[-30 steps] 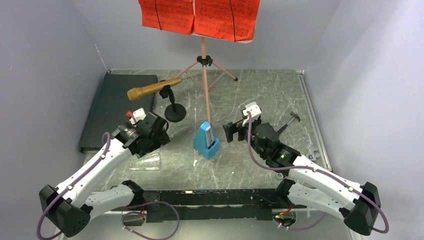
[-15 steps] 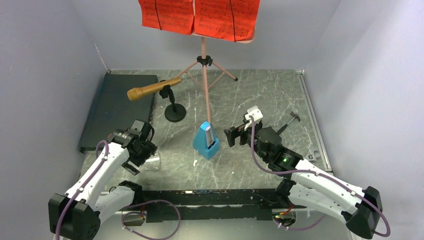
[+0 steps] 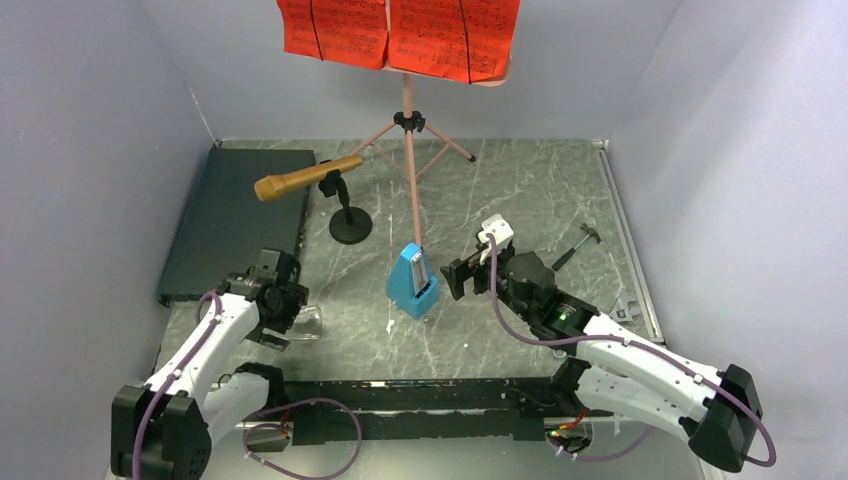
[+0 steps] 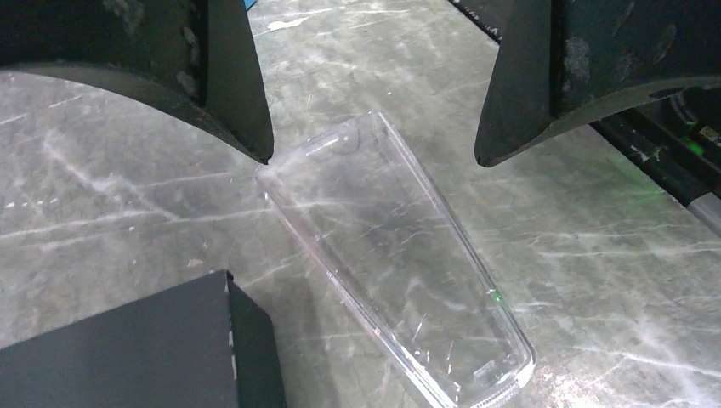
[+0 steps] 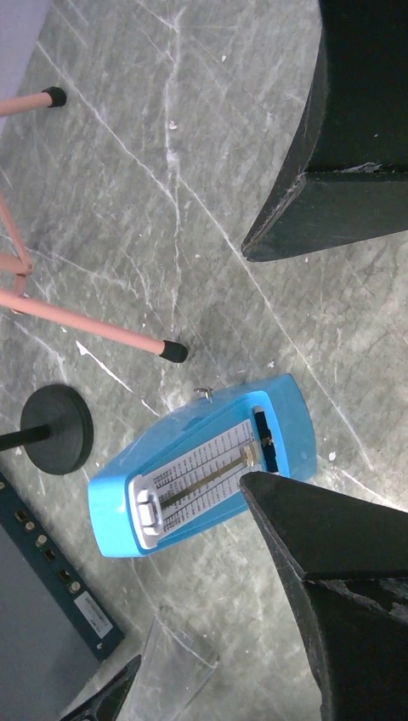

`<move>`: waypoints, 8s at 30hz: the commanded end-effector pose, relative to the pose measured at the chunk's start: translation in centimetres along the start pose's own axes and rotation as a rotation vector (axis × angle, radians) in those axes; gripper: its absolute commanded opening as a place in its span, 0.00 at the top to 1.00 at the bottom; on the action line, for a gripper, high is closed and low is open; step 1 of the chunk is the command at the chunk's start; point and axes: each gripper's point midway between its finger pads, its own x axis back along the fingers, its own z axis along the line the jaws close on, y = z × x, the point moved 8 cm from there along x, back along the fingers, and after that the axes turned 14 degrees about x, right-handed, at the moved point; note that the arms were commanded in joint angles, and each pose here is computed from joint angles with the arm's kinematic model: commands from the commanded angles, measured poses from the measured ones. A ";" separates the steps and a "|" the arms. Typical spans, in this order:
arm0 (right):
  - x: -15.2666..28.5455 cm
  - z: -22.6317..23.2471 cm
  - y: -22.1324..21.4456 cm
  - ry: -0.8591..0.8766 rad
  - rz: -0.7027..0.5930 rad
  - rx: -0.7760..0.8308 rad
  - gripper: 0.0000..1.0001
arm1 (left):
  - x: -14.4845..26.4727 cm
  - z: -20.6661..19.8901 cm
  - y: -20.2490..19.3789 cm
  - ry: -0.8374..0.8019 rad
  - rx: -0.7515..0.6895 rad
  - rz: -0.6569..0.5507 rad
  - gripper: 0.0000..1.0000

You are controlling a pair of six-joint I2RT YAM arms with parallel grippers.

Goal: Pack up the instrument practice props

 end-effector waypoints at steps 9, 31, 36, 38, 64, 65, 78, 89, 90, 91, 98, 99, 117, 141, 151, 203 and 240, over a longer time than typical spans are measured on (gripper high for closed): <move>-0.1 -0.5 1.4 -0.024 -0.064 0.021 0.00 | -1.7 -2.4 0.3 0.126 0.075 -0.014 0.06; -0.8 -0.1 1.2 0.008 -0.048 0.065 0.00 | -3.9 0.1 -0.5 0.225 -0.008 0.069 0.22; -1.1 0.1 1.1 0.023 -0.050 0.061 0.00 | -2.8 0.3 -1.0 0.165 -0.079 0.149 0.44; -1.2 0.2 1.2 0.032 -0.056 0.059 0.00 | -2.3 0.3 -1.3 0.132 -0.094 0.189 0.53; 0.2 -0.1 9.9 0.120 -0.152 -0.067 0.00 | 11.0 -6.7 -7.8 -0.368 -0.840 -0.181 0.72; 0.1 0.0 10.3 0.124 -0.146 -0.086 0.01 | 11.6 -7.0 -7.9 -0.398 -0.874 -0.203 0.72; -2.8 0.6 13.7 0.261 -0.093 -0.366 0.03 | 16.6 -7.4 -8.2 -0.828 -1.161 -0.250 0.71; -5.5 1.0 18.3 0.438 -0.194 -0.493 0.05 | 21.2 -8.2 -8.4 -1.168 -1.352 -0.208 0.70; -5.8 1.1 18.7 0.451 -0.201 -0.498 0.05 | 21.4 -8.3 -8.6 -1.187 -1.366 -0.200 0.70; -6.0 1.2 19.0 0.463 -0.205 -0.503 0.05 | 21.7 -8.4 -8.8 -1.206 -1.376 -0.194 0.70; -7.7 1.7 19.8 0.505 -0.215 -0.538 0.08 | 22.8 -9.0 -9.6 -1.284 -1.423 -0.166 0.71; -7.9 1.8 19.7 0.514 -0.209 -0.548 0.09 | 22.9 -9.1 -9.6 -1.292 -1.419 -0.167 0.70; -8.5 2.7 18.2 0.573 -0.182 -0.574 0.57 | 23.6 -11.1 -10.7 -1.314 -1.374 -0.231 0.71; -4.4 -2.7 18.2 0.637 -0.348 -0.561 0.96 | 24.4 -11.4 -8.8 -1.520 -1.495 0.234 0.19; -1.8 -3.8 18.9 0.711 -0.399 -0.438 0.97 | 25.8 -11.6 -9.5 -1.634 -1.593 0.464 0.18; 1.4 -6.2 19.9 0.335 -0.185 -0.515 0.16 | 25.1 -13.3 -12.9 -1.554 -1.672 -0.011 0.97; 0.2 -5.0 16.2 0.375 -0.093 -0.612 0.55 | 25.4 -11.4 -14.7 -1.621 -1.736 0.007 0.97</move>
